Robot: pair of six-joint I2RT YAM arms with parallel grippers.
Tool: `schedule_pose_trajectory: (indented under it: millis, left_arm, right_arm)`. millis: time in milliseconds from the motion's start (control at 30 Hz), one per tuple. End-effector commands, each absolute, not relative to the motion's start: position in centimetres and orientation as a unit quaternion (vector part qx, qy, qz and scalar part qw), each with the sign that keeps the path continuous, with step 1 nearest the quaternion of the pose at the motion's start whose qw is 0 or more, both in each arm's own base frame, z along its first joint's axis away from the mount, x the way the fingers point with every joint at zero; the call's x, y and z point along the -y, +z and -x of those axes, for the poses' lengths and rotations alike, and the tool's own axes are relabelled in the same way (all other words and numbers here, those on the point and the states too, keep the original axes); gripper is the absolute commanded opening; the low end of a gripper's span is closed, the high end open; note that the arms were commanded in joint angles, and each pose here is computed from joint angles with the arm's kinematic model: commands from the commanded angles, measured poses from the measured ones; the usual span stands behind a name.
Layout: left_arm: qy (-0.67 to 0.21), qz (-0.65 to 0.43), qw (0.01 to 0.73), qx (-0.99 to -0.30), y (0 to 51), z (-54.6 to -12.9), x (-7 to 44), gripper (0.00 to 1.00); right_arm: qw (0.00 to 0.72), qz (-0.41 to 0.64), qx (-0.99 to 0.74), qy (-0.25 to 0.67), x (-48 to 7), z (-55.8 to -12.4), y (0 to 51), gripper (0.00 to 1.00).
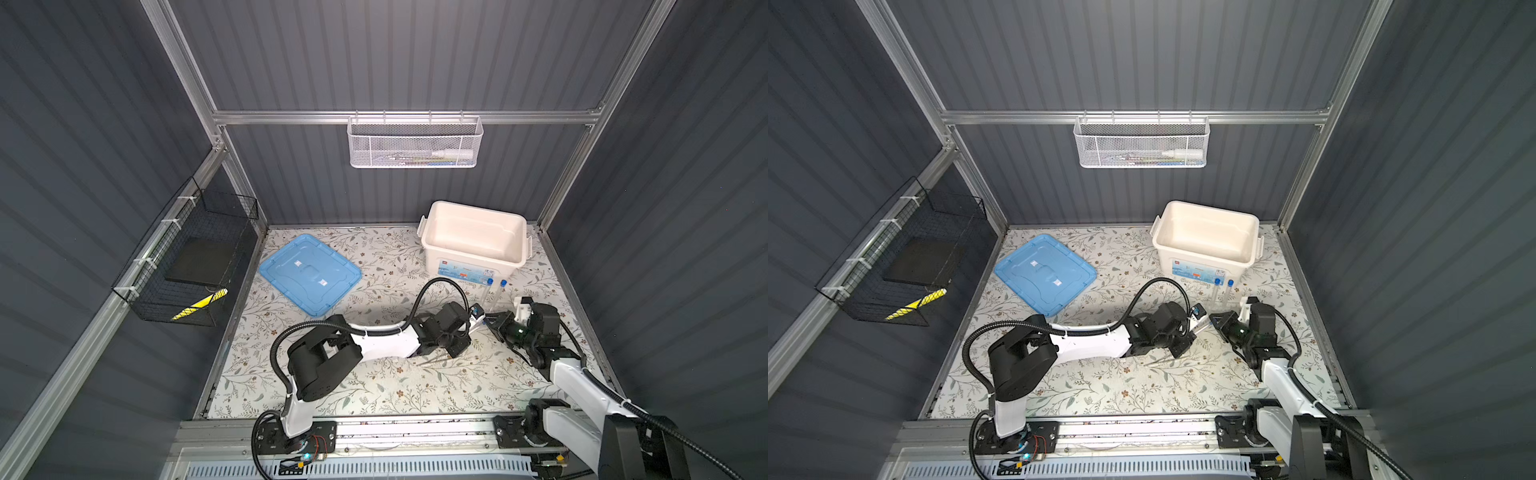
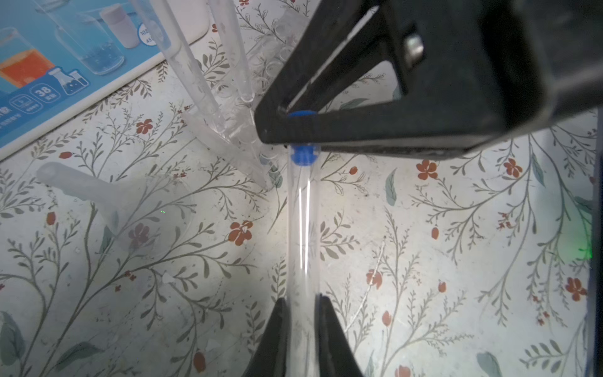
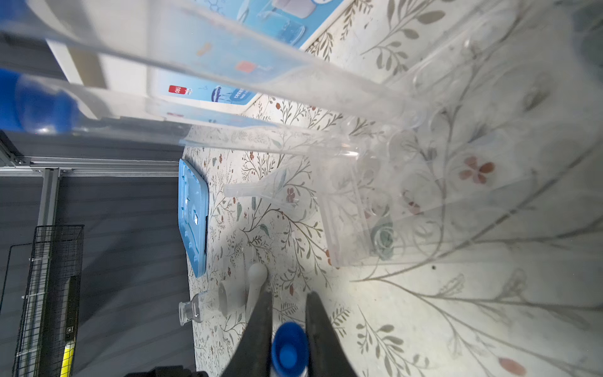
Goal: Organize the chemistry lab equipment
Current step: 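Close the right gripper on the tube's blue cap, taking it from the left, then carry the blue-capped tube with the right gripper to the clear rack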
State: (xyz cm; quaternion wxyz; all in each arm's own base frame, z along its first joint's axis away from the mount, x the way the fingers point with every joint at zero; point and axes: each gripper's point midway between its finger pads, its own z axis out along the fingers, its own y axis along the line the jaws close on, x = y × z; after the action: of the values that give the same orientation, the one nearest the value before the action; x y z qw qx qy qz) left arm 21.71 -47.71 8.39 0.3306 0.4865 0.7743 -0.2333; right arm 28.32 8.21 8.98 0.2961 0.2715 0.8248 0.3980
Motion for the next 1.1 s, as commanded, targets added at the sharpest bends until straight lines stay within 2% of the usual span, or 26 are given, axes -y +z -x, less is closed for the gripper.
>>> schedule_pose_trajectory:
  millis: [0,33,67,300,433,600,1067]
  left_arm:
    - [-0.239,-0.499,0.333,-0.764,9.0,-21.1,48.0,0.16]
    - [-0.238,-0.498,0.333,-0.764,9.0,-21.1,48.0,0.17]
    - [-0.235,-0.496,0.335,-0.766,9.0,-21.3,48.0,0.23]
    - [-0.206,-0.468,0.367,-0.777,10.1,-22.6,46.8,0.69]
    - [-0.188,-0.448,0.386,-0.784,10.3,-23.4,45.7,0.83]
    - [-0.167,-0.434,0.39,-0.794,9.9,-23.9,44.8,0.88]
    - [-0.153,-0.436,0.378,-0.803,8.9,-23.8,44.2,0.89]
  right_arm:
    - [0.307,-0.262,-0.825,0.396,-8.2,-28.2,9.3,0.16]
    - [0.31,-0.261,-0.824,0.395,-8.1,-28.2,9.4,0.16]
    - [0.312,-0.262,-0.824,0.395,-8.1,-28.2,9.5,0.15]
    - [0.347,-0.259,-0.828,0.355,-6.5,-28.2,10.9,0.14]
    - [0.385,-0.251,-0.833,0.308,-4.8,-28.1,12.9,0.14]
    - [0.444,-0.242,-0.832,0.226,-2.0,-27.7,16.3,0.16]
    - [0.546,-0.21,-0.81,0.03,3.8,-27.8,23.0,0.17]
